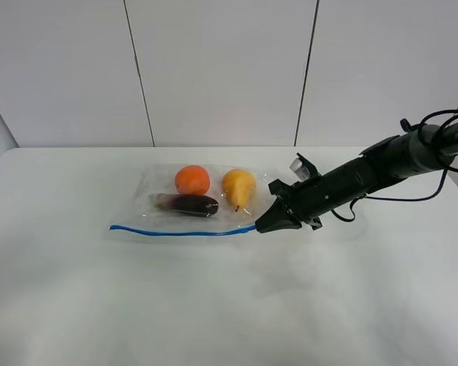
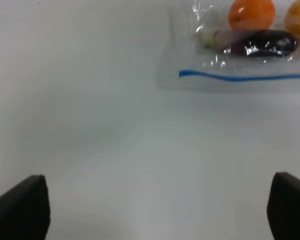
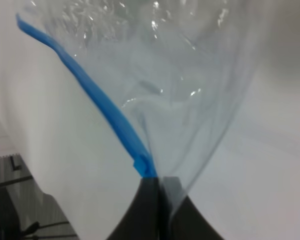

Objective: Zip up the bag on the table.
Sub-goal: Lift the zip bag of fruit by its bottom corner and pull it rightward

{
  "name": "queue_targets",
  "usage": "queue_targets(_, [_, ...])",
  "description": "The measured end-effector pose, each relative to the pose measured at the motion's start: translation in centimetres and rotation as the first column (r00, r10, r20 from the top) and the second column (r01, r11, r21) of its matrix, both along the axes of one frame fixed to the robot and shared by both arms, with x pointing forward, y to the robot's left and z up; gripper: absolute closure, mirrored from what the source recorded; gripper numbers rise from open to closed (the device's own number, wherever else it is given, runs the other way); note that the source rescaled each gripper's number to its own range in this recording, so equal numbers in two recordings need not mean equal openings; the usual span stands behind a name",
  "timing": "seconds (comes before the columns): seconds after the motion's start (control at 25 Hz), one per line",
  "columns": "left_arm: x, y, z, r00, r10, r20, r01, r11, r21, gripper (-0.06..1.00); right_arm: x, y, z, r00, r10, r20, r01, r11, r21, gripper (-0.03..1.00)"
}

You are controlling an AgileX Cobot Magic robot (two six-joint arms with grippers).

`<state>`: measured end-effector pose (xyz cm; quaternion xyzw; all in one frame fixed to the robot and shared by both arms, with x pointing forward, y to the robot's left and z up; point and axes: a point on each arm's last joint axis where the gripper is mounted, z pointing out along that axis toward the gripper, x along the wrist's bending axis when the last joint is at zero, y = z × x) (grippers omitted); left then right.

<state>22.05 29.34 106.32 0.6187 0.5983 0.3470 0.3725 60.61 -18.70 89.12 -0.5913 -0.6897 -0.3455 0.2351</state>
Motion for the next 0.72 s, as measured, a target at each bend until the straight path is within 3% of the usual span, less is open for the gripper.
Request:
queue_targets(0.28, [0.0,0.0,0.0,1.000,0.000,0.000,0.000,1.000,0.000,-0.06,-0.3,0.2,3.3,0.998,0.014,0.066,-0.017,0.999,0.040,0.97])
queue_targets(0.72, [0.0,0.0,0.0,1.000,0.000,0.000,0.000,1.000,0.000,-0.06,-0.2,0.5,4.3,0.996,0.002,0.084,-0.010,0.995,0.100,0.97])
